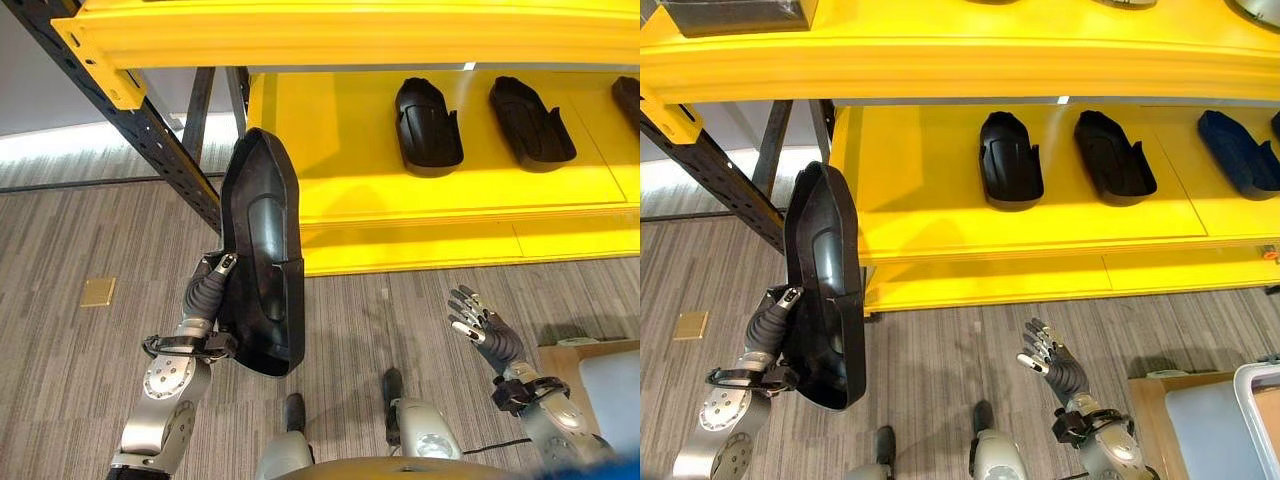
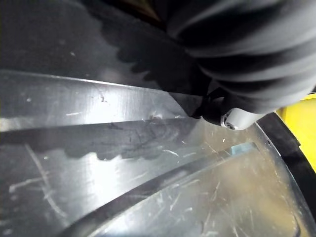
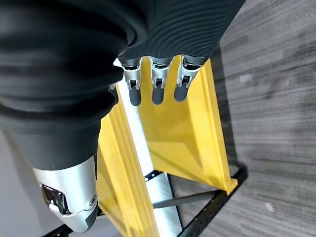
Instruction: Move parts from the plastic box to the shelf.
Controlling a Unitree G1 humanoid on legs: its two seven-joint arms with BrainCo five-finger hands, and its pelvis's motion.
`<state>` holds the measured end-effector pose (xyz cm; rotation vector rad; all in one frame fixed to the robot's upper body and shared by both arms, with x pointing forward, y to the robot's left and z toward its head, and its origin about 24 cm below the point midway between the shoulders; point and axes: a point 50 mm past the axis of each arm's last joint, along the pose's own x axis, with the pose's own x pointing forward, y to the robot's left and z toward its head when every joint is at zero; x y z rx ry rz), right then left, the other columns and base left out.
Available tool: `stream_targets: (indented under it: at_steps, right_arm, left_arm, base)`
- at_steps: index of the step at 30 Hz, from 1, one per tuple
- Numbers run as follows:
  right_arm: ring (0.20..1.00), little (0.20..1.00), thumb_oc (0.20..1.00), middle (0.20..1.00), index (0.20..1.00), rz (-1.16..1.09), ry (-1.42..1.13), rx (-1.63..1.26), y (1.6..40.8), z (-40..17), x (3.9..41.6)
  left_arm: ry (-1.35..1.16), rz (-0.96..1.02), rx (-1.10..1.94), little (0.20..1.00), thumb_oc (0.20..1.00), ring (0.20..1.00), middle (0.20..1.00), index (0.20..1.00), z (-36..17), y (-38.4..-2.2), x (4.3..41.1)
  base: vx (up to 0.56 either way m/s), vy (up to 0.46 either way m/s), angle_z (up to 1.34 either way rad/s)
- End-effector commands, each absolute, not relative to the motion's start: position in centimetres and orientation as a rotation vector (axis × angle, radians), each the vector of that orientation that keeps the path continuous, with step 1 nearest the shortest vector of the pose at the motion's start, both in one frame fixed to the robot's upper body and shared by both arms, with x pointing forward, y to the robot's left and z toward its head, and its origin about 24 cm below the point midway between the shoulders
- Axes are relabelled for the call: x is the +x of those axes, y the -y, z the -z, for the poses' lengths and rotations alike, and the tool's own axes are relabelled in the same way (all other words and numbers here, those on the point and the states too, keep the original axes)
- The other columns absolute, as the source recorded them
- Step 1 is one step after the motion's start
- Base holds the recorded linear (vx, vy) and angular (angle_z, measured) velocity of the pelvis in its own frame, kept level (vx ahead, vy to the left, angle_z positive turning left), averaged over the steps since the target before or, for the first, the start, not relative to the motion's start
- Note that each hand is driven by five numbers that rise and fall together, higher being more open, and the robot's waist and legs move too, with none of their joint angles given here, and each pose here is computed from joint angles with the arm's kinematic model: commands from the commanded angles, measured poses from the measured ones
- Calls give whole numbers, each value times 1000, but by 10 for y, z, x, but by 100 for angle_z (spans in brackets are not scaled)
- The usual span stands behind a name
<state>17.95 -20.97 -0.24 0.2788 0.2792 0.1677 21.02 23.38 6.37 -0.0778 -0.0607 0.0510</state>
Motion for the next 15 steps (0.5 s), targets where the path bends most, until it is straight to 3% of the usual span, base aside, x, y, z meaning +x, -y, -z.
stream_targets:
  at_steps: [1,7,12,15]
  right_arm:
    - [1000,1000,1000,1000,1000,-190,-216,237,218,-12,178]
    - [1000,1000,1000,1000,1000,-131,-207,184,235,-14,177]
    - [1000,1000,1000,1000,1000,-68,-203,200,241,-12,171]
    - [1000,1000,1000,1000,1000,-73,-207,249,233,-7,166]
  left_arm:
    - [221,-30,-79,200,200,200,200,200,-93,-235,210]
    - [189,-40,-109,200,200,200,200,200,-86,-236,208]
    - [183,-74,-116,200,200,200,200,200,-81,-238,209]
    - [210,-48,-86,200,200,200,200,200,-87,-237,215]
  base:
    - [30,-142,-11]
    - [-39,-211,0]
    - [257,199,16]
    - [248,312,-81]
